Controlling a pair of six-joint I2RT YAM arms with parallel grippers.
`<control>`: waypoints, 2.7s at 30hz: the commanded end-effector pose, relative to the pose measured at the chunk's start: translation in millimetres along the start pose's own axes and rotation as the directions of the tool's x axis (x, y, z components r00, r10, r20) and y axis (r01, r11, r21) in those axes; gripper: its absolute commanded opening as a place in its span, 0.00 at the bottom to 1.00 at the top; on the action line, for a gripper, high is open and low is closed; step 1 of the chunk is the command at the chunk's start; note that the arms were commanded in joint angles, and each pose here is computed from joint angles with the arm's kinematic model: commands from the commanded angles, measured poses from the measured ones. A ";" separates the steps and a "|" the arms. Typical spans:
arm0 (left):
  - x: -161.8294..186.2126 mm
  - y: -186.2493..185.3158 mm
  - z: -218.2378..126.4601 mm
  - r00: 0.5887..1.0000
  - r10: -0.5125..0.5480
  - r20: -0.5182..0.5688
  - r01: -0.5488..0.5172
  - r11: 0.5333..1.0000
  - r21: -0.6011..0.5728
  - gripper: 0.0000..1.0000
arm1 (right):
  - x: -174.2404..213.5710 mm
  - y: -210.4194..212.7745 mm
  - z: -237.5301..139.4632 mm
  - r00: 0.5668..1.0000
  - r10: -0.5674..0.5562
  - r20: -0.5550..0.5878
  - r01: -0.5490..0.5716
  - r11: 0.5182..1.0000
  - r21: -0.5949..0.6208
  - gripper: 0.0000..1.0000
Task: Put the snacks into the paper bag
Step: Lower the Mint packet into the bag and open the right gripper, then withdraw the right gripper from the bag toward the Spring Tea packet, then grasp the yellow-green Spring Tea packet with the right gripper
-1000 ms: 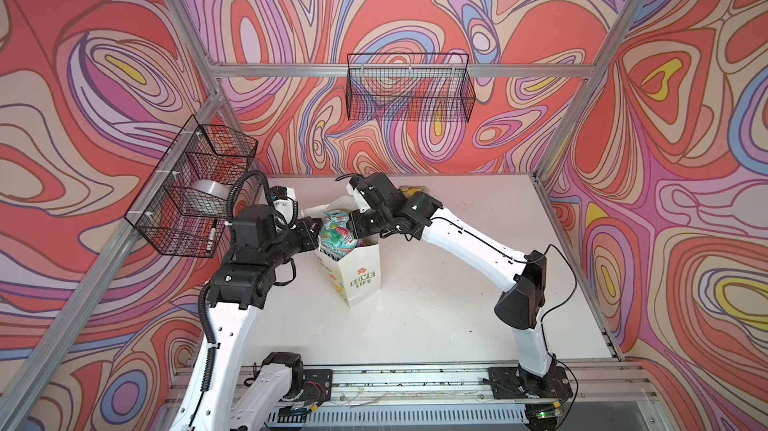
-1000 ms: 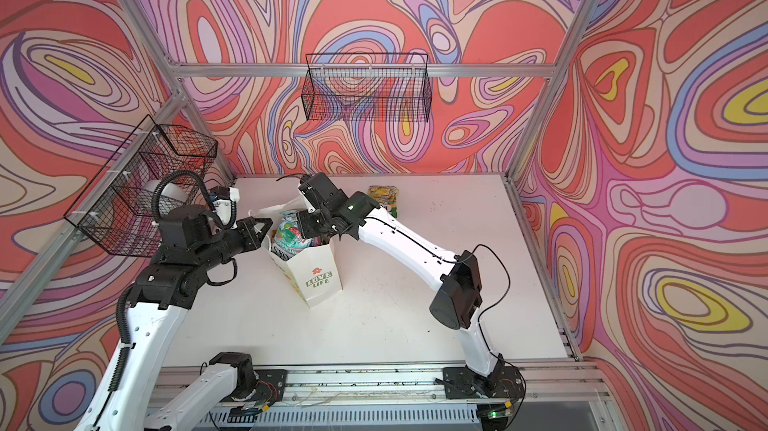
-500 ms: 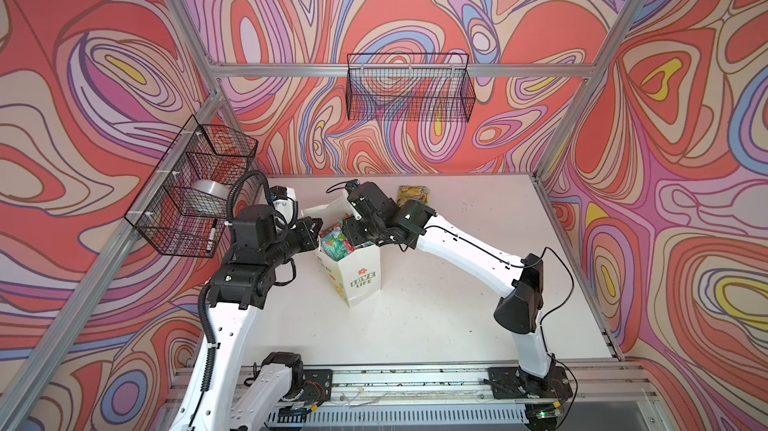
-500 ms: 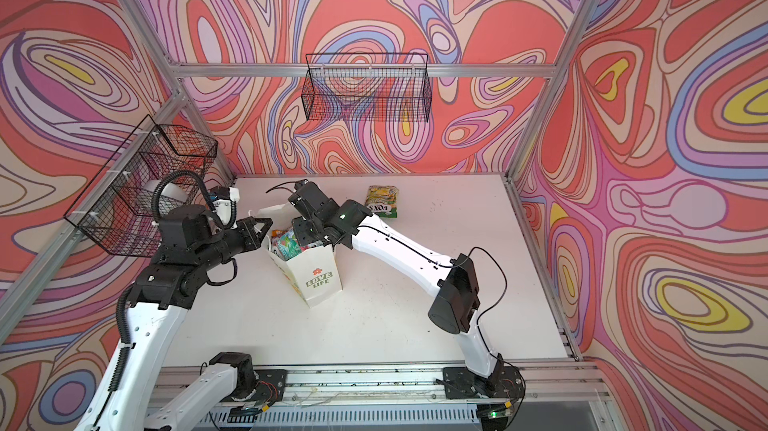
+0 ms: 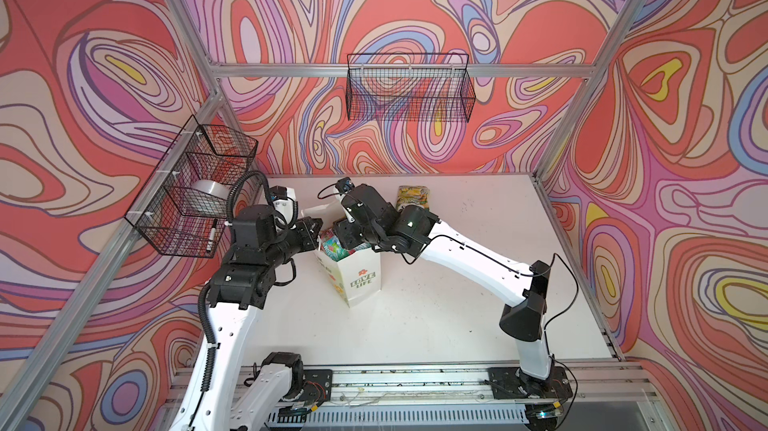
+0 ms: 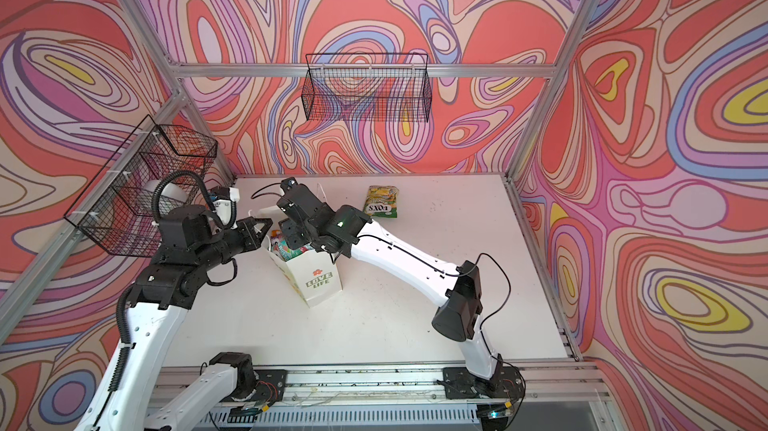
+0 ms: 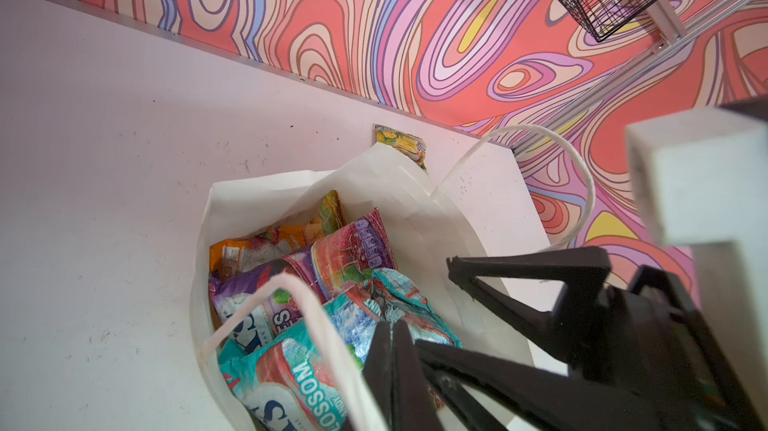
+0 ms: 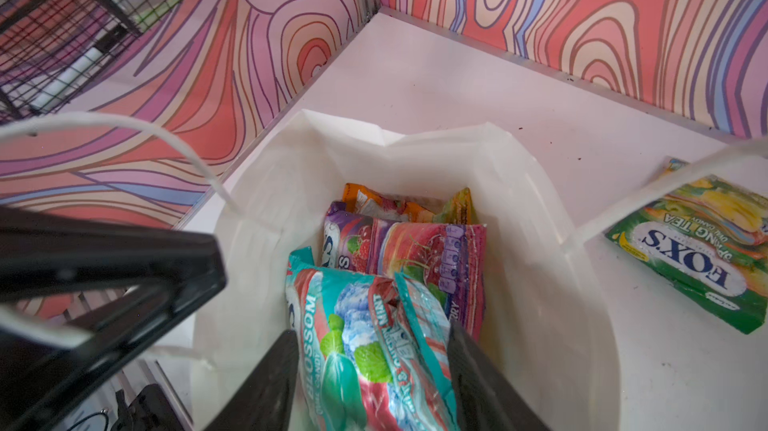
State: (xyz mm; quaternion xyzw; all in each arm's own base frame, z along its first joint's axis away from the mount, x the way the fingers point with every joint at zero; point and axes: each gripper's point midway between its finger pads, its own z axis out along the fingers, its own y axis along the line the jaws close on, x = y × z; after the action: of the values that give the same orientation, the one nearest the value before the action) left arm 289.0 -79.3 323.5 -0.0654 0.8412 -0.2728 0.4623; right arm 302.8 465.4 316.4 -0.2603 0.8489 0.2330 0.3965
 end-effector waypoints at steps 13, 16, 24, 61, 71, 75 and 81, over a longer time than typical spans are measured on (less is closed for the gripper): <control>-1.9 -5.6 -0.4 1.000 0.006 0.008 -0.006 1.000 0.024 0.00 | -81.5 -38.3 -172.7 0.918 0.032 0.395 -0.064 0.995 0.070 0.98; -1.5 -5.4 -0.2 1.000 0.006 0.007 -0.006 1.000 0.023 0.00 | -76.0 -57.4 -187.3 0.905 0.037 0.425 -0.103 0.986 0.133 0.98; -0.3 -6.2 0.8 1.000 0.004 0.000 -0.004 1.000 0.028 0.00 | -51.0 -127.8 -185.7 0.899 0.161 0.408 -0.256 0.948 0.190 0.98; -1.6 -5.1 -1.4 1.000 0.019 0.009 -0.019 1.000 0.016 0.00 | 151.0 -395.8 119.2 0.517 0.856 0.001 -0.856 0.517 -0.015 0.85; -1.9 -6.4 -1.6 1.000 0.019 0.010 -0.019 1.000 0.022 0.00 | 160.1 -389.1 150.6 0.487 0.872 -0.053 -0.874 0.485 -0.034 0.63; -1.5 -5.9 -0.9 1.000 0.017 0.007 -0.017 1.000 0.021 0.00 | 158.8 -389.1 159.9 0.472 0.879 -0.068 -0.881 0.468 -0.064 0.46; -1.6 -4.7 -0.3 1.000 0.019 0.008 -0.019 1.000 0.015 0.00 | 145.4 -385.3 156.6 0.467 0.882 -0.060 -0.881 0.459 -0.119 0.13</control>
State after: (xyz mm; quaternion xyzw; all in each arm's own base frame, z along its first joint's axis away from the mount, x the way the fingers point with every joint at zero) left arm 288.3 -82.1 323.4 -0.0611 0.8415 -0.2765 0.4600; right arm 551.4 225.9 35.8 0.1909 0.8471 0.4506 0.2073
